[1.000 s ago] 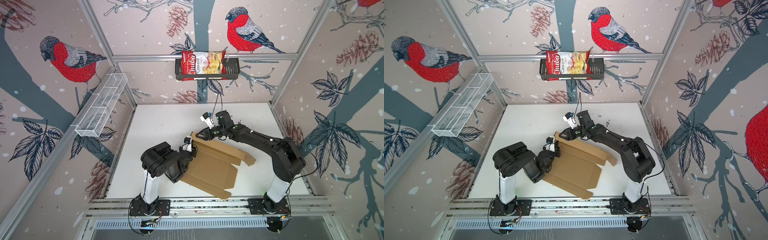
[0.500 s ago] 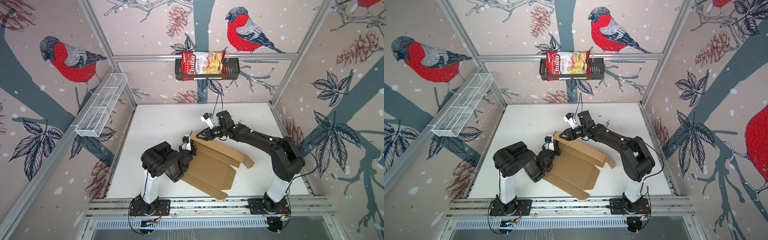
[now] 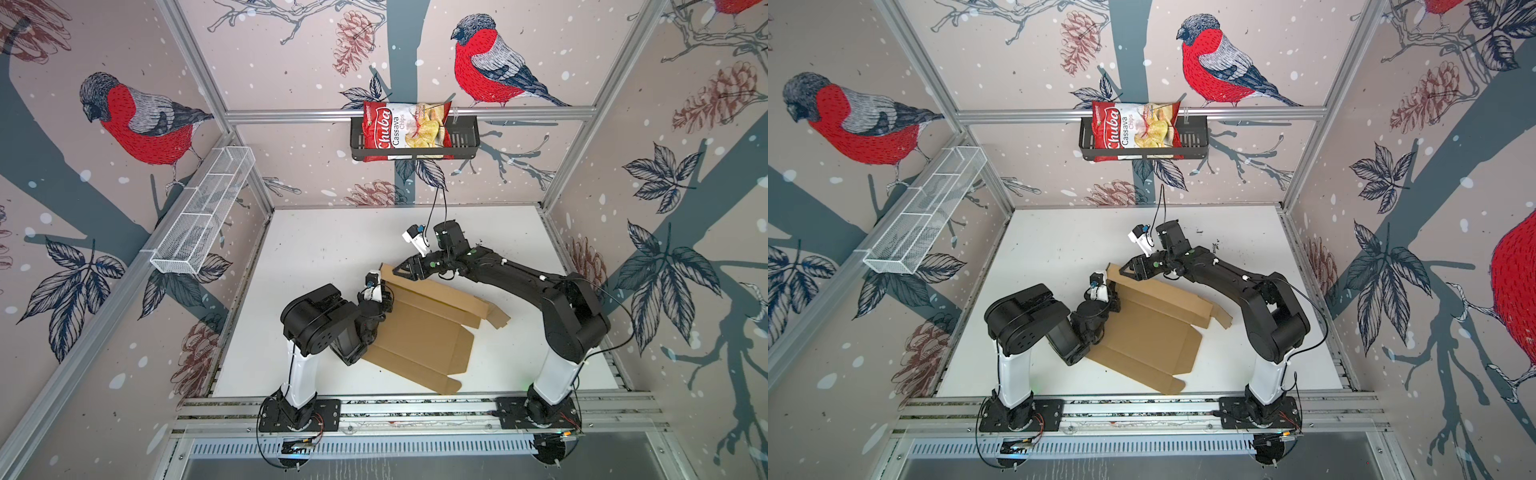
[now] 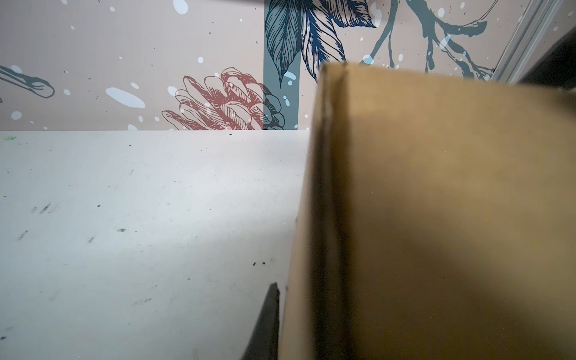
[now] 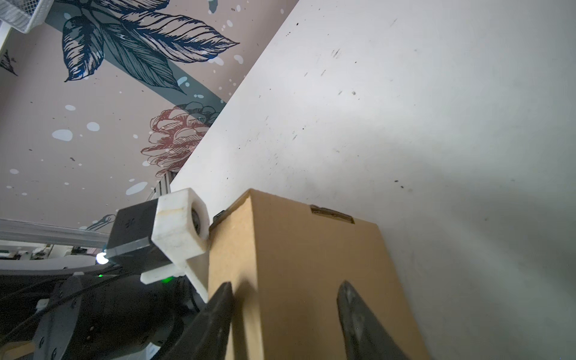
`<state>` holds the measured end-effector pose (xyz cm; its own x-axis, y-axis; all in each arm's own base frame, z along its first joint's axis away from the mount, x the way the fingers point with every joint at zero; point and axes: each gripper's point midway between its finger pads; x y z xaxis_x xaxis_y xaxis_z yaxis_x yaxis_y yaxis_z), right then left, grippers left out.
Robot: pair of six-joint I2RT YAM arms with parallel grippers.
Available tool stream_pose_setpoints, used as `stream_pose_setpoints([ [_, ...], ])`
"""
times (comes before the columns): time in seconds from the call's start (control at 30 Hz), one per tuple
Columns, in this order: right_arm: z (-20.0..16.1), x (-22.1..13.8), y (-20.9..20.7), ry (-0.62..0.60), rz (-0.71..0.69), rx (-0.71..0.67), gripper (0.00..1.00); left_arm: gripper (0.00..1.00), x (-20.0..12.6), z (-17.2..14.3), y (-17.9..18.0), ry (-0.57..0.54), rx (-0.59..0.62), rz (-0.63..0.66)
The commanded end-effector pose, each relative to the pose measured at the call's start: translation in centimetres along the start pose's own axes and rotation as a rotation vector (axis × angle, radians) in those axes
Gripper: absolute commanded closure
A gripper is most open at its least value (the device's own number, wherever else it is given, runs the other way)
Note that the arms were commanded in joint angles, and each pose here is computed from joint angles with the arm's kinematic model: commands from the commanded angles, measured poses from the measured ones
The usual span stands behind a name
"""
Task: Assemble paper box
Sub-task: First fold the bottom flaps of a flat cardboard box at the center of the table.
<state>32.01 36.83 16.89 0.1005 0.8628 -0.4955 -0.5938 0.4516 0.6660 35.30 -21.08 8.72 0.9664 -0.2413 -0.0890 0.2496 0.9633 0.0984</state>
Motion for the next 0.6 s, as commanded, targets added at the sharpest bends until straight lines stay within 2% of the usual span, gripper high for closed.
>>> stream_pose_setpoints([
  [0.0, 2.0, -1.7, 0.3, -0.062, -0.041, -0.069, 0.38, 0.88, -0.8, 4.3, 1.9, -0.172, -0.05, 0.089],
  [0.17, 6.4, -6.4, 0.5, -0.197, -0.18, -0.175, 0.29, 0.89, -1.3, 3.3, 2.6, -0.139, 0.005, 0.118],
  [0.3, 8.4, -12.4, -1.7, -0.305, -0.405, -0.103, 0.27, 0.89, -1.7, 2.6, 3.1, -0.115, 0.033, 0.137],
  [0.4, 6.9, -15.8, -3.1, -0.306, -0.531, 0.034, 0.24, 0.9, -1.9, 2.2, 3.3, -0.102, 0.043, 0.146],
  [0.57, 1.0, -17.6, -3.3, -0.194, -0.638, 0.34, 0.26, 0.89, -1.9, 2.0, 3.4, -0.092, 0.039, 0.15],
])
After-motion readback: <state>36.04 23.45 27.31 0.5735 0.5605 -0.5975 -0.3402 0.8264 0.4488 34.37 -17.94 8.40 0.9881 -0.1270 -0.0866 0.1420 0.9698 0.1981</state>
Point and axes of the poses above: each gripper's point midway between its finger pads, its own x axis out along the fingers, its own y axis along the line the jaws close on, z = x × y, and after that the axes turned 11 degrees about x, right-handed
